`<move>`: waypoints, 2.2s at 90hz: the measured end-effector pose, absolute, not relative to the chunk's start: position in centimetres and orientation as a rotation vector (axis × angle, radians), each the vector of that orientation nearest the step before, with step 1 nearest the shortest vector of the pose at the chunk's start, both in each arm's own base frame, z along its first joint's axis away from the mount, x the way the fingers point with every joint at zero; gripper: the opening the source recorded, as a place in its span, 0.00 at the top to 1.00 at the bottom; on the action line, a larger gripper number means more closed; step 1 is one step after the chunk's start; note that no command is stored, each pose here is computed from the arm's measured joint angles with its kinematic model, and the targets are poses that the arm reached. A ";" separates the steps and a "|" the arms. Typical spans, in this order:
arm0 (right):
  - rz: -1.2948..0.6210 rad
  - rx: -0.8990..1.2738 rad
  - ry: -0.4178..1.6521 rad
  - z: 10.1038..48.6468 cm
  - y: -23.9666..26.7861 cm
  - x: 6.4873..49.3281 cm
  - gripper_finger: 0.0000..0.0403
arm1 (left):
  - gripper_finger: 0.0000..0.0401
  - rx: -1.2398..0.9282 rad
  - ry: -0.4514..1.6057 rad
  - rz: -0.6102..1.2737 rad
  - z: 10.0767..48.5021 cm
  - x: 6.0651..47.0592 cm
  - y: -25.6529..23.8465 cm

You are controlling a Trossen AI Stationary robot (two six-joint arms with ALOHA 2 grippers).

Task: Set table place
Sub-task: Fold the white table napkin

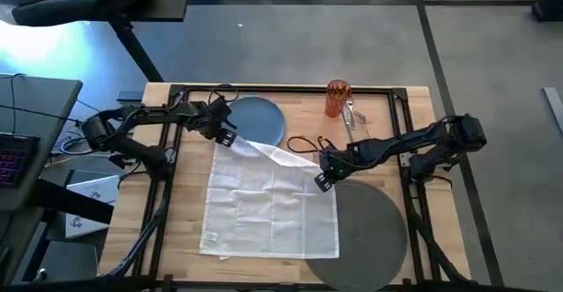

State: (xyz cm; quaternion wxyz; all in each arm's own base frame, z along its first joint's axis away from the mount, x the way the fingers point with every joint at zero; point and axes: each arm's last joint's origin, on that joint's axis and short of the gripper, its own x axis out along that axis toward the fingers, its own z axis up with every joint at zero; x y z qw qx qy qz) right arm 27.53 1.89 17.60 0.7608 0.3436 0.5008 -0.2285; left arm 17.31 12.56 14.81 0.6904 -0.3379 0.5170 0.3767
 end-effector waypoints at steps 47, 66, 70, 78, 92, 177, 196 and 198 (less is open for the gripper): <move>-0.700 0.492 1.162 19.7 1.2 26.8 1.00 | 1.00 -0.599 1.107 0.835 21.3 17.0 12.0; -0.633 0.246 1.188 22.0 1.9 27.2 1.00 | 1.00 -0.441 0.985 0.743 26.4 15.8 9.5; -0.600 0.205 1.190 22.4 2.3 27.4 1.00 | 1.00 -0.422 0.951 0.712 27.5 15.4 8.7; -0.528 0.140 1.191 23.0 3.4 27.5 1.00 | 1.00 -0.413 0.912 0.639 29.1 14.4 6.7; -0.350 0.030 1.231 22.8 6.7 26.8 1.00 | 1.00 -0.436 0.895 0.460 30.2 12.7 2.7; 0.113 0.060 1.190 17.1 18.5 24.3 1.00 | 1.00 -0.025 1.267 -0.129 21.7 15.2 -18.4; 0.107 -0.011 1.160 16.6 18.6 24.6 1.00 | 1.00 0.056 1.295 -0.120 20.1 15.4 -19.3; 0.117 -0.027 1.161 16.5 18.6 24.6 1.00 | 1.00 0.067 1.299 -0.122 19.9 15.5 -19.4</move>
